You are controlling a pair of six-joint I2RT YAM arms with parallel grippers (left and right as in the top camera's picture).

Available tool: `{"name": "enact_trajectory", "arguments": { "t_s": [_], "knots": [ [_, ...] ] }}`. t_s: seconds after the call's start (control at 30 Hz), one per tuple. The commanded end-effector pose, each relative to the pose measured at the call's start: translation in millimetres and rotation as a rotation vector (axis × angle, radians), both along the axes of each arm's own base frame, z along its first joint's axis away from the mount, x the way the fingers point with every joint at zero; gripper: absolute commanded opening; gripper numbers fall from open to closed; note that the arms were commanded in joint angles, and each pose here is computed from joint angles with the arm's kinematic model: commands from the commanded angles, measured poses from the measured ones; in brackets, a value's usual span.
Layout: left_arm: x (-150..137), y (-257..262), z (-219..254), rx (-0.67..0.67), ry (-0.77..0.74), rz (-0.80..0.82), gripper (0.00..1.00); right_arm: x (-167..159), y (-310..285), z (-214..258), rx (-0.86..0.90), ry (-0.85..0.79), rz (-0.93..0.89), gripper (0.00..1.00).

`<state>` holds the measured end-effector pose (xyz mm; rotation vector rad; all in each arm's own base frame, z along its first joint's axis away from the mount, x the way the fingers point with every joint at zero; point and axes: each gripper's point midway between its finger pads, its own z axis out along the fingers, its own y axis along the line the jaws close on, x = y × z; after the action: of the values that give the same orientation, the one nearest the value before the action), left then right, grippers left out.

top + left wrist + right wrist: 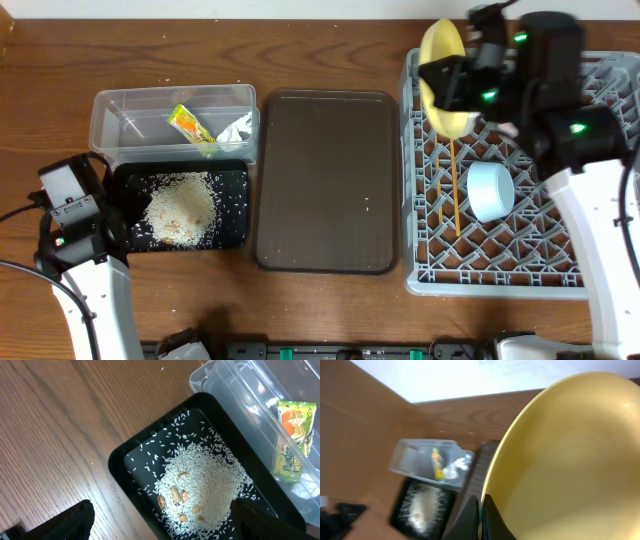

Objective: Sort waste into correct bins and load items into the dishwasher rack
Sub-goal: 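Lift the yellow plate with right gripper into the rack's left slots, then lower the yellow plate upright into the rack and release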

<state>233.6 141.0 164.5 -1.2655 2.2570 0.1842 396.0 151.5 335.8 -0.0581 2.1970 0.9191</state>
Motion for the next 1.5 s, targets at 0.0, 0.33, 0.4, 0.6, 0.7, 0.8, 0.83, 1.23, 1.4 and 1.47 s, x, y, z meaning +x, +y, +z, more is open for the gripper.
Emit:
{"name": "enact_trajectory", "arguments": {
  "t_s": [0.0,0.33,0.4,0.6,0.7,0.8,0.83,1.23,1.4,1.47],
  "knots": [
    [0.0,4.3,6.3,0.016,-0.008,0.017,0.89,-16.9,8.8,15.3,0.214,0.01,0.221,0.01],
    [0.0,4.3,6.3,0.016,-0.008,0.017,0.9,4.2,-10.6,-22.1,0.269,0.041,0.232,0.01],
    [0.0,4.3,6.3,0.016,-0.008,0.017,0.89,7.0,-7.4,-26.4,0.286,0.009,0.269,0.01],
    [0.0,4.3,6.3,0.016,-0.008,0.017,0.89,15.2,-8.3,-54.1,0.289,0.025,0.258,0.01],
    [0.0,4.3,6.3,0.016,-0.008,0.017,0.89,18.0,-9.3,-67.9,0.29,0.038,0.252,0.01],
    [0.0,4.3,6.3,0.016,-0.008,0.017,0.9,18.3,-11.1,-80.1,0.29,0.038,0.247,0.01],
    [0.0,4.3,6.3,0.016,-0.008,0.017,0.89,18.5,-12.5,-83.7,0.288,0.04,0.242,0.01],
    [0.0,4.3,6.3,0.016,-0.008,0.017,0.9,24.3,-39.0,-105.9,0.274,0.06,0.152,0.05],
    [0.1,4.3,6.3,0.016,-0.009,0.017,0.89,30.1,-47.0,-116.9,0.231,0.087,0.081,0.08],
    [0.1,4.3,6.3,0.016,-0.009,0.017,0.89,31.9,-51.0,-122.7,0.211,0.104,0.048,0.08]
  ]
}}
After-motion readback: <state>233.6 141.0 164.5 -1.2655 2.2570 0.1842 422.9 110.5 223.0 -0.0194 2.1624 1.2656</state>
